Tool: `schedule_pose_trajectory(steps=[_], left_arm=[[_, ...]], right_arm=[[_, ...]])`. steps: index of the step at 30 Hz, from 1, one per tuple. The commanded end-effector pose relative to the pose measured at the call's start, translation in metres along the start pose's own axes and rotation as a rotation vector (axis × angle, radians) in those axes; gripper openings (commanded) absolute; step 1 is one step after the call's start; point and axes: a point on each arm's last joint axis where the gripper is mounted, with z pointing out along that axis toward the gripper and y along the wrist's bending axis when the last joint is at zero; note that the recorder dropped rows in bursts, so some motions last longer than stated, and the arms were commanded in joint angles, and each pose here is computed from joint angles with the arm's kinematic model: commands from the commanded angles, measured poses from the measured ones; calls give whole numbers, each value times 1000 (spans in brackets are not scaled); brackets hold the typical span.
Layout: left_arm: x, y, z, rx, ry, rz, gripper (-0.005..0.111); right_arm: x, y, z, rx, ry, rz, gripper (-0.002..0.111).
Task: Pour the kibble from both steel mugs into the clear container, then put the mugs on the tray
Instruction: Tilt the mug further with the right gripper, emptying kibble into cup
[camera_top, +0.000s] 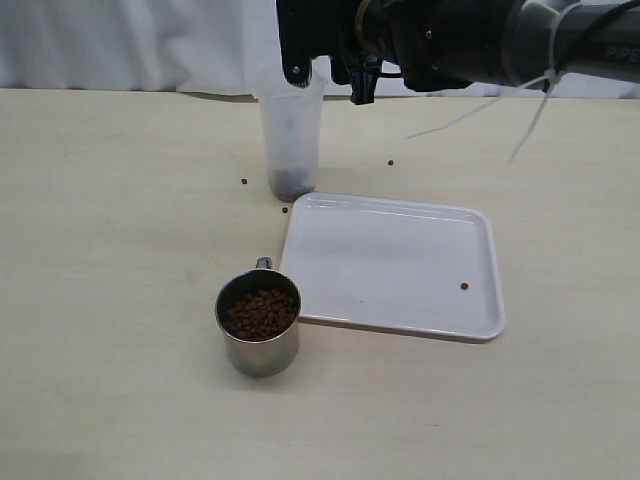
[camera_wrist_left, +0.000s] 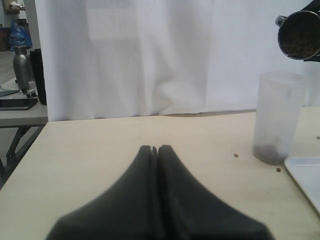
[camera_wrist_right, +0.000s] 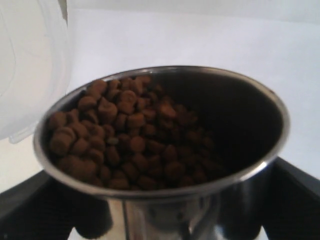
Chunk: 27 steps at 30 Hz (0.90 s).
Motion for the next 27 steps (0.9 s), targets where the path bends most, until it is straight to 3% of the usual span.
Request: schedule_pose_trajectory(steps=[1, 27], left_arm=[[0, -1, 0, 10, -11, 0, 0], [0, -1, 0, 10, -11, 0, 0]], right_arm=[[0, -7, -2, 20, 0, -15, 5], [-6, -17, -3, 38, -63, -61, 5]])
